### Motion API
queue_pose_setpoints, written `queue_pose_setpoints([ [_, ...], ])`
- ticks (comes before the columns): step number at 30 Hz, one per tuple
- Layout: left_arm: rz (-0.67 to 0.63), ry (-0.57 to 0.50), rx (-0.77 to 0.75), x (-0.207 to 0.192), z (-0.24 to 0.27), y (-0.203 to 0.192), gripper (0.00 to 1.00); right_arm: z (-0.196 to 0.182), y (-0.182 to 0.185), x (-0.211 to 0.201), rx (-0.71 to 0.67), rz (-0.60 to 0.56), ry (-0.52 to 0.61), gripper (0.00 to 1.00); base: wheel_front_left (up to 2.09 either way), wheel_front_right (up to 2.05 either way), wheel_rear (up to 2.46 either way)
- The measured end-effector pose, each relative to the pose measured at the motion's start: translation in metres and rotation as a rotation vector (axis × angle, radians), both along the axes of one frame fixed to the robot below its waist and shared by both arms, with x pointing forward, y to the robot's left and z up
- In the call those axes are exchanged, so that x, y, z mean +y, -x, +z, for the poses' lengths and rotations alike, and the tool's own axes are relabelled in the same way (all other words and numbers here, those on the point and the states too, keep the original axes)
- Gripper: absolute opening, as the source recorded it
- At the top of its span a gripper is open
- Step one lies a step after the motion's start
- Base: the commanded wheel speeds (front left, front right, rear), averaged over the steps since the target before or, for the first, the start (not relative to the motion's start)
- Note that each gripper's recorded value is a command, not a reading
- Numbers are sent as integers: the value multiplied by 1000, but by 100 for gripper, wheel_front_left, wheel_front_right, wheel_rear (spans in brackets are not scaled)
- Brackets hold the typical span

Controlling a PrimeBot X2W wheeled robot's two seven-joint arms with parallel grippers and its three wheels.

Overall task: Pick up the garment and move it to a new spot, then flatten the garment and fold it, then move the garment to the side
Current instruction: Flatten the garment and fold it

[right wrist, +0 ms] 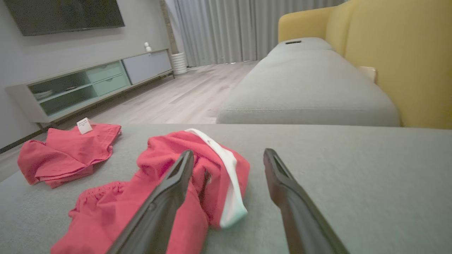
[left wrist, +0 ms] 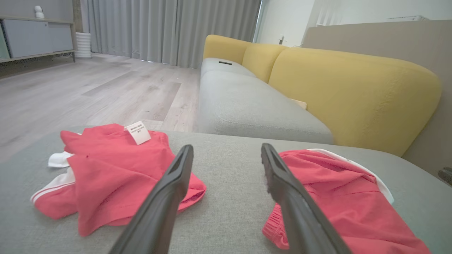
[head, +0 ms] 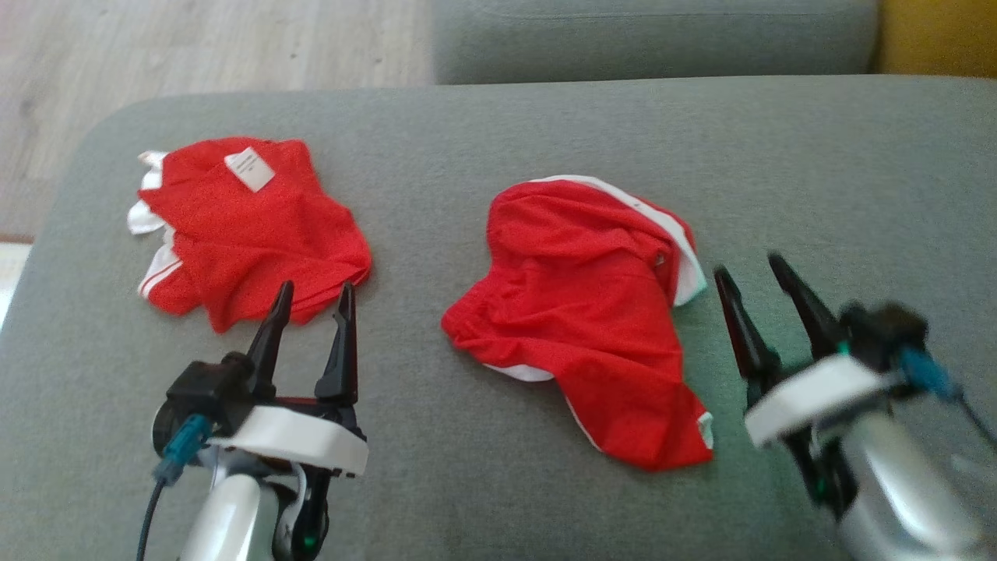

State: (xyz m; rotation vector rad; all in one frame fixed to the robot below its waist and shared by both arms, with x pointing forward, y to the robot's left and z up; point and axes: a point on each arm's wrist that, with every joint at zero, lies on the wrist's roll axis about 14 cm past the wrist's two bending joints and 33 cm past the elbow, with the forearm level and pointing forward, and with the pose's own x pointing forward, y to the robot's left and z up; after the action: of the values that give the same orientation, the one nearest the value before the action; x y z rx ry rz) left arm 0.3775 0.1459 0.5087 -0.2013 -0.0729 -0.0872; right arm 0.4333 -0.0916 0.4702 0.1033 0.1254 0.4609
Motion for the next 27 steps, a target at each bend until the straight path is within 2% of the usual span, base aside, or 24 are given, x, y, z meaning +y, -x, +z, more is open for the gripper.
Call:
queue_pose_setpoints([
  [5, -38, 1, -10, -11, 3, 0, 100, -24, 49, -31, 43, -175, -55, 100, 0, 0, 0],
  [9, -57, 4, 4, -18, -2, 1, 100, -60, 90, -31, 146, -203, -17, 100, 0, 0, 0],
  [13, -65, 4, 9, -21, -4, 1, 100, -63, 93, -20, 153, -165, 21, 100, 0, 0, 0],
  [19, -56, 6, 16, -18, -6, 3, 100, -73, 101, 2, 167, -34, 144, 100, 0, 0, 0],
  [22, -47, 5, 20, -15, -7, 4, 100, -85, 107, -3, 192, 30, 249, 100, 0, 0, 0],
  [27, -40, 6, 32, -12, -11, 4, 100, -100, 115, -5, 246, 96, 336, 100, 0, 0, 0],
])
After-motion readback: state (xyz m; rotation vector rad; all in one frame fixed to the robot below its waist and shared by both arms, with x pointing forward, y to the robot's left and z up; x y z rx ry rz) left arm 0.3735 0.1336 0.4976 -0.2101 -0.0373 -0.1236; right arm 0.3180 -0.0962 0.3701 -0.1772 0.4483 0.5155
